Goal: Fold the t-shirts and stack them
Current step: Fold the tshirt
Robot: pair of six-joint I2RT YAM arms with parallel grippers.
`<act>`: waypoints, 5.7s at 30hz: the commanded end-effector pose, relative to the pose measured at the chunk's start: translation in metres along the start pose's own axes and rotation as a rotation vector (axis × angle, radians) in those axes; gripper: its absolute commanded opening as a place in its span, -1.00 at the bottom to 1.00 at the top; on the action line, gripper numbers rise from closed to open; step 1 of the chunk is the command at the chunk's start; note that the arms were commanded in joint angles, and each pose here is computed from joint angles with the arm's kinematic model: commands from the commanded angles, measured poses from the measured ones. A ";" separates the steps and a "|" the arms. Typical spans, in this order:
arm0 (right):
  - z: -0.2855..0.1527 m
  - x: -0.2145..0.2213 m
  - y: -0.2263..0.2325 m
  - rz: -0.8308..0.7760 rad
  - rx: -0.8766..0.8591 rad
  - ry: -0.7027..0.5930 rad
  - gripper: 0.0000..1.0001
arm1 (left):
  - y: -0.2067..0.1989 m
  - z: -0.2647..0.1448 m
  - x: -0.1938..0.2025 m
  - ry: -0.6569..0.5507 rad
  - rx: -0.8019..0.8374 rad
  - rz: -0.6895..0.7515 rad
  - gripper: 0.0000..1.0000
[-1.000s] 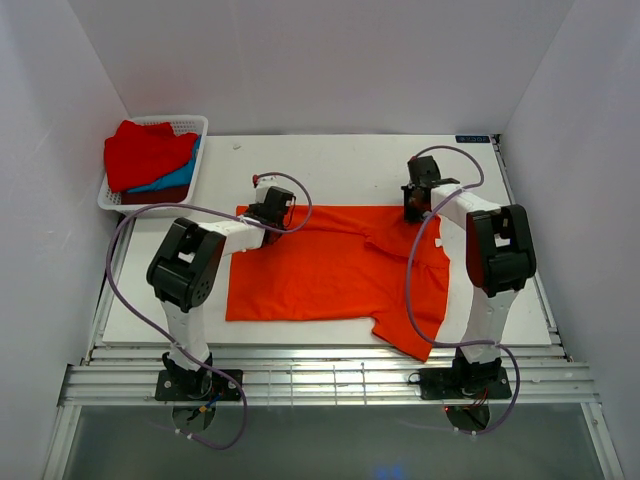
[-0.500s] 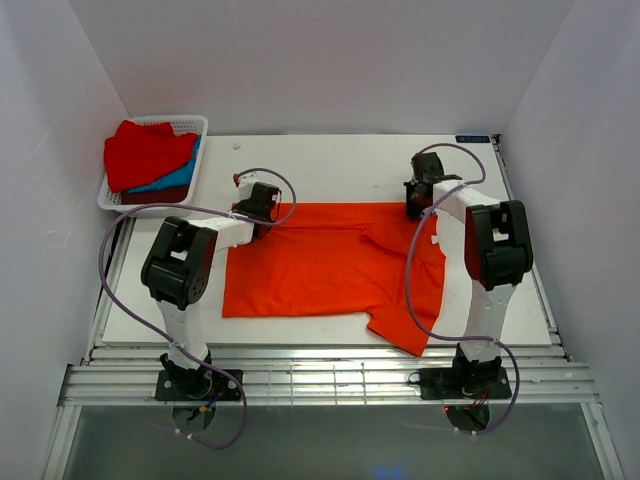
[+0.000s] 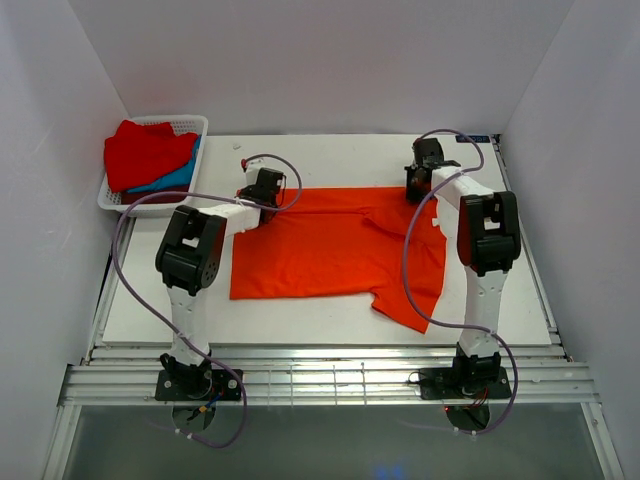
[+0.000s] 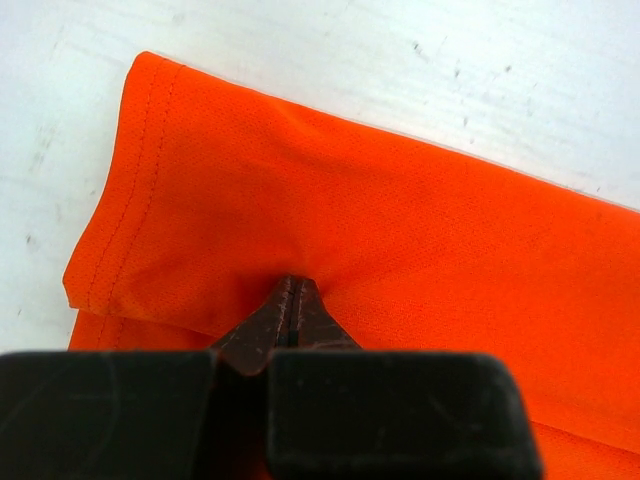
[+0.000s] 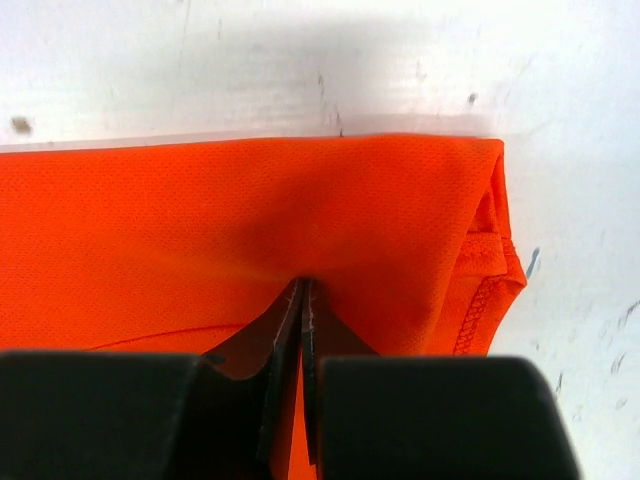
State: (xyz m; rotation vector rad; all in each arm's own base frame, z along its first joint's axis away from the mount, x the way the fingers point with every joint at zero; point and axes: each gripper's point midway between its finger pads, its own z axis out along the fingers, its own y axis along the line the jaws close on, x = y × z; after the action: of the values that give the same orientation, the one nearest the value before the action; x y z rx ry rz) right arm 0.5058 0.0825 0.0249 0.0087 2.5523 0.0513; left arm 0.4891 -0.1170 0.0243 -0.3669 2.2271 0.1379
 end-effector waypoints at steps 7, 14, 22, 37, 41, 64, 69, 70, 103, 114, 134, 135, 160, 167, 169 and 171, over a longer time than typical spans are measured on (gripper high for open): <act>0.024 -0.038 -0.012 0.004 0.019 -0.022 -0.85 | 0.000 0.035 0.003 0.068 -0.052 0.099 -1.00; 0.009 -0.090 -0.017 -0.046 0.046 -0.155 -0.85 | -0.023 0.028 -0.061 -0.070 0.010 0.088 -1.00; -0.085 -0.123 -0.003 -0.031 -0.049 -0.432 -0.43 | -0.027 -0.044 -0.141 -0.258 0.116 0.019 -0.01; -0.150 0.074 0.029 -0.069 -0.067 -0.096 0.08 | 0.063 -0.099 0.014 0.071 -0.060 -0.095 0.36; -0.168 0.107 0.036 -0.097 -0.042 -0.077 0.05 | 0.082 -0.113 0.058 0.129 -0.087 -0.103 0.07; -0.168 0.202 0.021 -0.057 0.027 0.061 -0.01 | 0.107 -0.158 0.115 0.205 -0.076 -0.160 -0.10; -0.165 0.209 0.020 -0.048 0.030 0.076 -0.01 | 0.112 -0.158 0.117 0.205 -0.095 -0.151 -0.12; -0.166 0.209 0.020 -0.048 0.028 0.077 -0.01 | 0.112 -0.159 0.117 0.206 -0.094 -0.152 -0.12; -0.167 0.272 -0.006 0.012 0.118 0.231 0.11 | 0.109 -0.162 0.129 0.246 -0.073 -0.136 -0.33; -0.166 0.284 -0.001 0.028 0.083 0.259 -0.83 | 0.109 -0.160 0.129 0.251 -0.075 -0.122 -0.66; -0.190 0.203 0.011 0.001 0.104 0.104 -0.80 | 0.077 -0.164 0.067 0.161 -0.014 -0.112 -1.00; -0.187 0.199 0.010 -0.014 0.118 0.105 -0.79 | 0.075 -0.164 0.061 0.153 -0.012 -0.112 -1.00; -0.127 0.045 0.015 -0.087 0.152 0.036 -0.82 | 0.051 -0.103 -0.016 0.126 -0.008 -0.137 -1.00; -0.113 0.023 0.021 -0.103 0.140 0.029 -0.84 | 0.050 -0.089 -0.037 0.113 -0.012 -0.143 -1.00; -0.114 0.015 0.022 -0.104 0.137 0.021 -0.84 | 0.055 -0.085 -0.039 0.115 -0.021 -0.151 -1.00; -0.111 0.013 0.023 -0.108 0.137 0.024 -0.84 | 0.059 -0.081 -0.040 0.120 -0.025 -0.159 -1.00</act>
State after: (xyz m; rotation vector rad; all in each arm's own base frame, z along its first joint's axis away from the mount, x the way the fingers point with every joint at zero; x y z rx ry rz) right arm 0.4207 0.1013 0.0962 -0.0640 2.6016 -0.1740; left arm 0.4232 -0.0778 0.0909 -0.5680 2.3362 0.0798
